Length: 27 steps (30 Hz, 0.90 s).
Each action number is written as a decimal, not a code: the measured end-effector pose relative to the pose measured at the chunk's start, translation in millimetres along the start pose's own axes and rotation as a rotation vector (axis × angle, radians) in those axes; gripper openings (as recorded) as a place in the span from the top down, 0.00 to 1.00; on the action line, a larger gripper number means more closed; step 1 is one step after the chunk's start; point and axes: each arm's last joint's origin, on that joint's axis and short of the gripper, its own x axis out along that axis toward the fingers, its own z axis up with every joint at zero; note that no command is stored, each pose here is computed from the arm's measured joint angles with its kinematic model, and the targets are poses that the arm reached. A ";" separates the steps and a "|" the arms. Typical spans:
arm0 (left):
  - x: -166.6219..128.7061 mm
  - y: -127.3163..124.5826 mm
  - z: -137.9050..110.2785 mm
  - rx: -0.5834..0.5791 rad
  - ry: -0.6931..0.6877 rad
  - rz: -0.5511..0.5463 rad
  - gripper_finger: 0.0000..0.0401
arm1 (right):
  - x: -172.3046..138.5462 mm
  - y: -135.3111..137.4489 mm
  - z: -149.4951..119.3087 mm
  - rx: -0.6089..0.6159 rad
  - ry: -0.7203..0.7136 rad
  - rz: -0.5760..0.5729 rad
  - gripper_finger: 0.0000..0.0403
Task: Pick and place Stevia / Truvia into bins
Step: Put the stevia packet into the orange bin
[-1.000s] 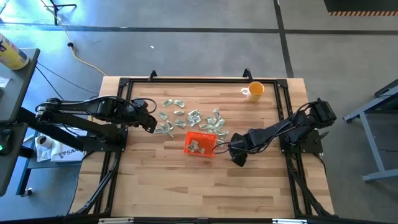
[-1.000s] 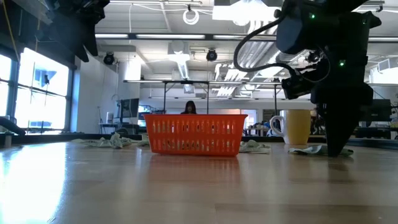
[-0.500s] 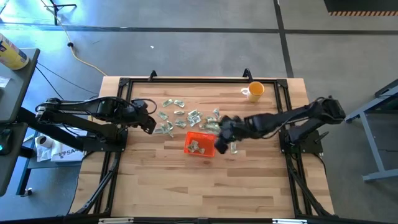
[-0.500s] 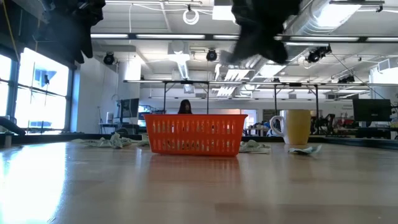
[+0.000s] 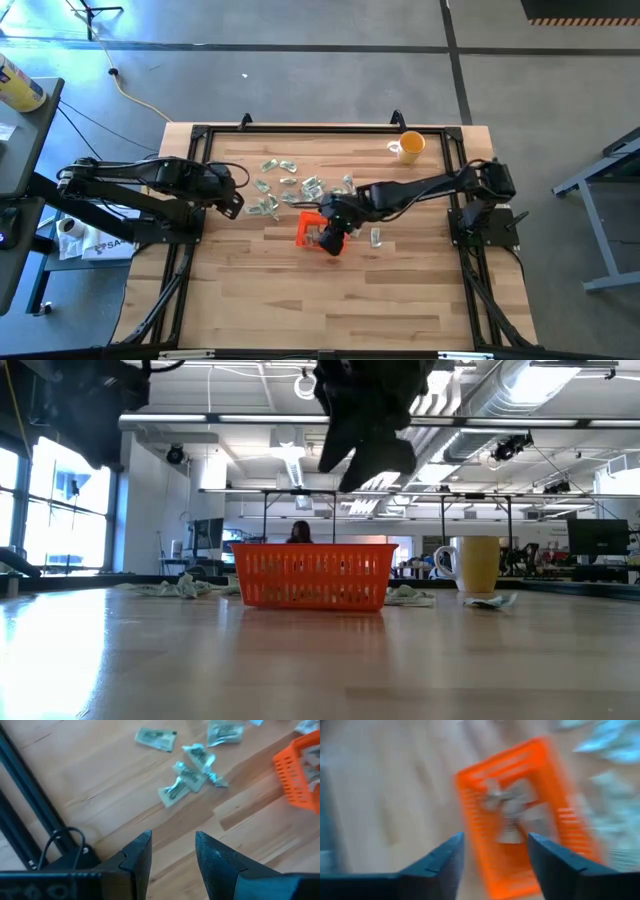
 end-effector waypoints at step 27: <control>145.7 -14.4 8.0 0.437 0.080 -0.087 0.21 | -29.8 -2.6 -31.7 -0.104 0.175 -0.250 0.23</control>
